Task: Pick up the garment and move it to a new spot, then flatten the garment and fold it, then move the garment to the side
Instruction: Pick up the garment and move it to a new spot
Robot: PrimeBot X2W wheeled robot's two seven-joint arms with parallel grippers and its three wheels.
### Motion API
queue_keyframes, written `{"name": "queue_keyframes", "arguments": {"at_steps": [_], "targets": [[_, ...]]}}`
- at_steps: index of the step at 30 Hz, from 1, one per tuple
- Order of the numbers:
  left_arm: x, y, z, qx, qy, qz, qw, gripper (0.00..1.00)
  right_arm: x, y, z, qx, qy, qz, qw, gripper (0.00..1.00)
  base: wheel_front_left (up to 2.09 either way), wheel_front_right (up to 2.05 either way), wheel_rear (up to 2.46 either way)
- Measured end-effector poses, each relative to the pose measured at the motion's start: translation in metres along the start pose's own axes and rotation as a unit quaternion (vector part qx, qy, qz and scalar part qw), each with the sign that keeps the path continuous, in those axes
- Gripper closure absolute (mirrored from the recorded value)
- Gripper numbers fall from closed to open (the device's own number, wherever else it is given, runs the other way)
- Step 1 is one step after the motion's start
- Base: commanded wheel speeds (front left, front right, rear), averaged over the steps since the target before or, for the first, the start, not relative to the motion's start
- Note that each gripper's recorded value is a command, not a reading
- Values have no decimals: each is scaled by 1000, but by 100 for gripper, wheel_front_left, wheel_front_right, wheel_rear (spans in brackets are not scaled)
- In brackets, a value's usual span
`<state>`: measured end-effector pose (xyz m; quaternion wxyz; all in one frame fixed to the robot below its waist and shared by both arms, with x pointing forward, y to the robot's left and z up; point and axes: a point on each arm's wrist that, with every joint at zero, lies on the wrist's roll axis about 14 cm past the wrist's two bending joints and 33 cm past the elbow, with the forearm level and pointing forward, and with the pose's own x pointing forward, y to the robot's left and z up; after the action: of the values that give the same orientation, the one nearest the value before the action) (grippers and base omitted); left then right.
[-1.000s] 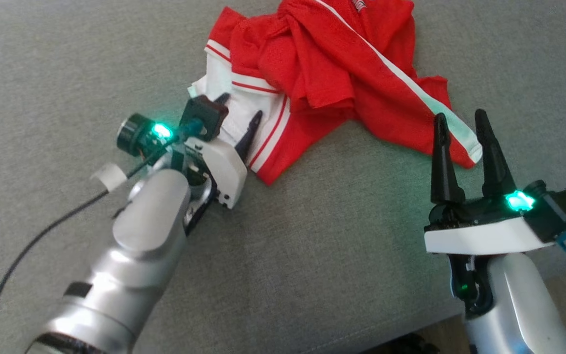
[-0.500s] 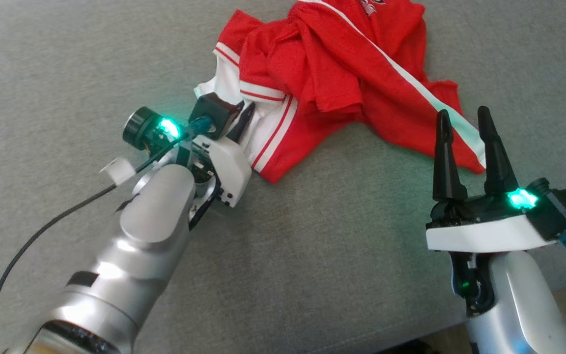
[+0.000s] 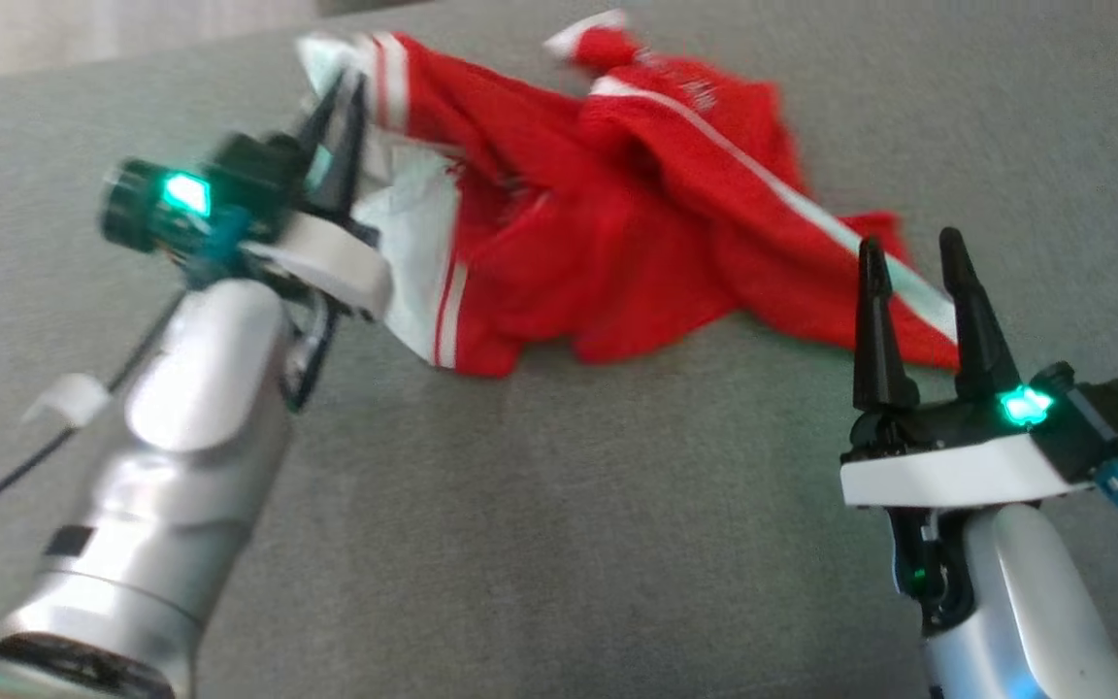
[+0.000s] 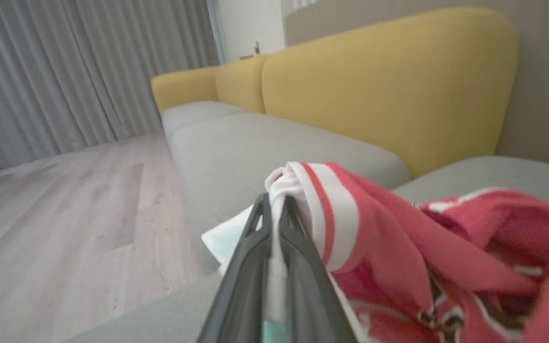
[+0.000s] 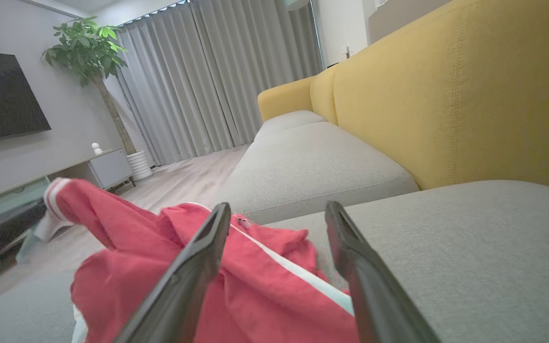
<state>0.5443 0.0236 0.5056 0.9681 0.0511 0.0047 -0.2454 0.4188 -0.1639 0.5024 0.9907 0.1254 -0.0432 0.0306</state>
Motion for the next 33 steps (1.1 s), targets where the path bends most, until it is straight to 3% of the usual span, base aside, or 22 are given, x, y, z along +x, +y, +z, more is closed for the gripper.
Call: {"name": "queue_keyframes", "arguments": {"at_steps": [12,21,28,33], "targets": [[-55,99,127,20,-172,119,978,100,0,34,0,15,-1,46,999,0,0,0,0],[-101,169,164,76,-193,197,958,100,1,43,1,18,-2,59,998,0,0,0,0],[-155,242,194,107,-207,293,927,100,2,44,1,19,-2,59,998,0,0,0,0],[-184,269,207,112,-212,324,915,100,1,42,-2,19,2,57,998,0,0,0,0]]}}
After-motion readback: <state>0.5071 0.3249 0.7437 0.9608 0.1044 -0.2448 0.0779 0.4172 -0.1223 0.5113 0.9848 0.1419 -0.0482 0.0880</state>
